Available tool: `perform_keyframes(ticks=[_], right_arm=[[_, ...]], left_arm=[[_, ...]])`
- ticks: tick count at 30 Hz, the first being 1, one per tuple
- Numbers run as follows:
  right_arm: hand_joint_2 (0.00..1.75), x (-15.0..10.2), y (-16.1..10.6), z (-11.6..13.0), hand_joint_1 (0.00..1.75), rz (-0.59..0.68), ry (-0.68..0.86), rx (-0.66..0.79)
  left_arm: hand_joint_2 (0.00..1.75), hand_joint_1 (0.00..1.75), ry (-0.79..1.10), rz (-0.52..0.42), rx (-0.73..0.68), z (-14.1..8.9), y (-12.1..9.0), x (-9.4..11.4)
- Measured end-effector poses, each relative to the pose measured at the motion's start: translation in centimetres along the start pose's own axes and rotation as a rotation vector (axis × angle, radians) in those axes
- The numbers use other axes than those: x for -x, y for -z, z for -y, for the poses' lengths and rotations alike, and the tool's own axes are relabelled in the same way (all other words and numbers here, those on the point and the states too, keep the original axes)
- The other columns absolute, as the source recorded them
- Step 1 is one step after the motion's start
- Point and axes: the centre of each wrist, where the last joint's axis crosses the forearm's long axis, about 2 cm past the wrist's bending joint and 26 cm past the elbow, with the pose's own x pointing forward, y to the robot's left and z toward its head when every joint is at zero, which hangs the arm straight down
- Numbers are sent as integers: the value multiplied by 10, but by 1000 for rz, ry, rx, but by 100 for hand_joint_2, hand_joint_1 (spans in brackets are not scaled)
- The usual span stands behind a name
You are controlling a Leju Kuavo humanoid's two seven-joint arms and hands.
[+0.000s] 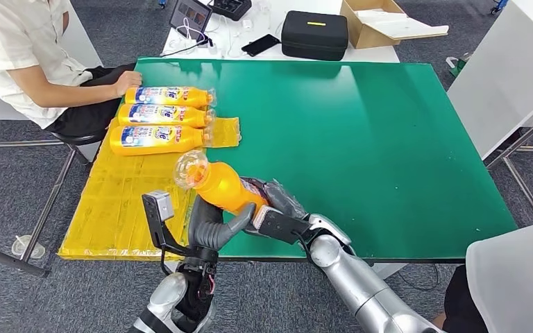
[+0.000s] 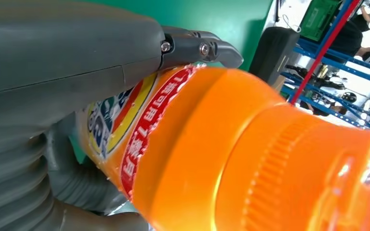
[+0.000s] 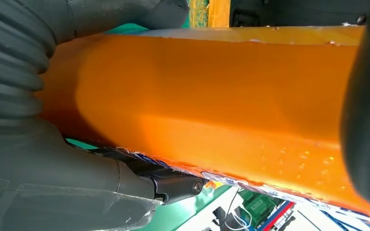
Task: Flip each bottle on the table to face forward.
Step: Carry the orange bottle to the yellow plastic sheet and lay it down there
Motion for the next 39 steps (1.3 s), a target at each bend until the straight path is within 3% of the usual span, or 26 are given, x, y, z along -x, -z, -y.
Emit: perform_keyframes(ticks=[11,15,16,19,20,29,34,39], right_arm=[[175,-3,2,-4,175,11,-4,-21],[175,-4,3,-7,168,11,0,-36],[175,-4,3,-7,149,11,2,-37],[175,-5,4,-7,29,10,10,-35],[175,-5,4,-7,4,10,13,-32],[175,-5,-2,-19,0,31,53,60],[175,-8,-9,-36,0,57,11,192],[175,-9,-22,-47,0,77,-60,330]], left_arm=[[175,3,17,5,-33,-1,5,-1],[175,171,33,11,-60,0,9,-1],[175,175,33,12,-64,1,9,-1],[175,175,27,21,-70,2,10,-1],[175,175,24,23,-72,2,11,-1],[175,175,-8,43,-122,-2,13,-5],[175,175,-4,71,-197,-5,12,-10],[175,175,42,99,-335,-23,12,-18]])
